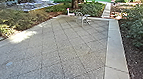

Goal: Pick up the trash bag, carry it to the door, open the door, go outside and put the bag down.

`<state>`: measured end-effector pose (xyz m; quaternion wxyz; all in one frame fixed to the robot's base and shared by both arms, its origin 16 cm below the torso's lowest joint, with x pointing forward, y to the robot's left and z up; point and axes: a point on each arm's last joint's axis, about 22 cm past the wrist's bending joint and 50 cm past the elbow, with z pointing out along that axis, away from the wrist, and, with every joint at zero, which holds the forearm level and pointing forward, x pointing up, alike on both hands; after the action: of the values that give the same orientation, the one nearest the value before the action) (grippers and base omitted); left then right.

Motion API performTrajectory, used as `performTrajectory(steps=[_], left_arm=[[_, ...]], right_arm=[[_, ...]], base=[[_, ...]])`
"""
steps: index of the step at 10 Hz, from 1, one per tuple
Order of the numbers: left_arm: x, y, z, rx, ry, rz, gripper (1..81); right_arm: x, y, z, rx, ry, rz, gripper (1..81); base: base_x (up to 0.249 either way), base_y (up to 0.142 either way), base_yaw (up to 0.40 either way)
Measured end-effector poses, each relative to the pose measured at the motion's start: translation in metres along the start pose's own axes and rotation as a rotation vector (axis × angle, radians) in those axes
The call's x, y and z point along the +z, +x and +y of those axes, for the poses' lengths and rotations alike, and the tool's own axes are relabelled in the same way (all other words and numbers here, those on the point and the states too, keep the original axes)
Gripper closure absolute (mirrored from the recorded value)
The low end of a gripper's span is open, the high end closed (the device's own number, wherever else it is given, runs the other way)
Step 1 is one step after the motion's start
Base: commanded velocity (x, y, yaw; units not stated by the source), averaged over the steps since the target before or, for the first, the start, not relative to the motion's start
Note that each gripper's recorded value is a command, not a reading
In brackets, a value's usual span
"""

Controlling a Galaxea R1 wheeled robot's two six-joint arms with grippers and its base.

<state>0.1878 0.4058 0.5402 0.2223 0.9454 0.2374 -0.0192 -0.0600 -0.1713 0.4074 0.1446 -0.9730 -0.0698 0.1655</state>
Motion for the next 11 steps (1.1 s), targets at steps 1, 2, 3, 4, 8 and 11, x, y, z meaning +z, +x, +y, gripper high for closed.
performTrajectory(steps=[1, 2, 3, 4, 8, 11], left_arm=[[0.027, -0.02, 0.013, 0.053, 0.0, -0.021, 81.1], [0.052, -0.043, 0.019, 0.107, 0.012, -0.04, 81.1], [0.074, -0.072, 0.018, 0.168, 0.03, -0.067, 81.1], [0.093, -0.106, 0.013, 0.202, 0.046, -0.095, 81.1], [0.124, -0.18, -0.009, 0.276, 0.102, -0.107, 1.0], [0.137, -0.211, -0.01, 0.322, 0.107, -0.122, 1.0]], right_arm=[[-0.004, 0.006, 0.002, 0.018, -0.003, 0.031, 1.0], [-0.007, 0.01, 0.005, 0.035, -0.006, 0.059, 1.0], [-0.009, 0.01, 0.007, 0.054, -0.006, 0.082, 1.0], [-0.009, 0.007, 0.007, 0.067, -0.005, 0.089, 1.0], [-0.009, 0.005, 0.004, 0.069, -0.001, 0.088, 1.0], [-0.01, 0.005, 0.004, 0.079, 0.0, 0.096, 1.0]], base=[[0.0, 0.0, 0.0], [0.0, 0.0, 0.0], [0.0, 0.0, 0.0], [0.0, 0.0, 0.0], [0.0, 0.0, 0.0], [0.0, 0.0, 0.0]])
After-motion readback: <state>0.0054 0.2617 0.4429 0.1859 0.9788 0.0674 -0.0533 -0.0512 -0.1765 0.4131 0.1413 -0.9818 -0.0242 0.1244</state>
